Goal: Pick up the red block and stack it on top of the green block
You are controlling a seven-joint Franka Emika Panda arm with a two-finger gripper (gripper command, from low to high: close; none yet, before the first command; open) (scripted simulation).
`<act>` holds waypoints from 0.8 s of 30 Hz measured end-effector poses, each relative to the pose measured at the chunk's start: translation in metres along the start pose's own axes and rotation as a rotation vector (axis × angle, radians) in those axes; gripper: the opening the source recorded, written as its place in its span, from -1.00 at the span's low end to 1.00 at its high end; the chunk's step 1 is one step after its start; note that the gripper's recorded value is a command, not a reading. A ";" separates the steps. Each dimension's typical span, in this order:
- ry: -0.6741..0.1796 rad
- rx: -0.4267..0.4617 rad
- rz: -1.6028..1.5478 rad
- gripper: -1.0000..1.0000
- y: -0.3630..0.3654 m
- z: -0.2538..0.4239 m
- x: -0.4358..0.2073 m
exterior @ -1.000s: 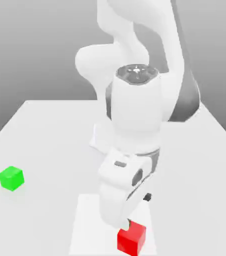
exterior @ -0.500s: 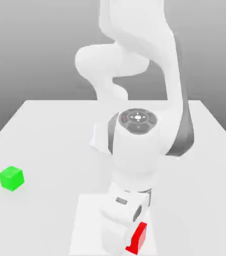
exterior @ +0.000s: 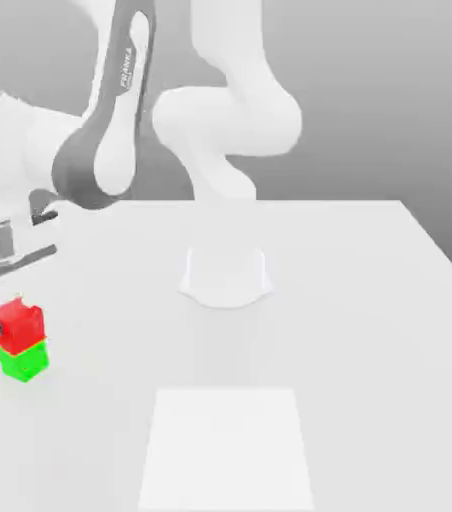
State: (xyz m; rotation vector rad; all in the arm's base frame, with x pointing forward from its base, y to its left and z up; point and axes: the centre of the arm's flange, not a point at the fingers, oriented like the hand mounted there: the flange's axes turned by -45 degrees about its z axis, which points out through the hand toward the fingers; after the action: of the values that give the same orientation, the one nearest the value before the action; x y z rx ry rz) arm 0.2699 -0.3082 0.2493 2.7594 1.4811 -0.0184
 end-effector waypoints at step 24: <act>0.018 -0.031 -0.032 -1.00 -0.013 0.039 -0.028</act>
State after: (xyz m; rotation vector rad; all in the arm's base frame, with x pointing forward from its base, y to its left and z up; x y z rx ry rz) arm 0.2433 -0.3245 0.2102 2.7193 1.5164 0.0293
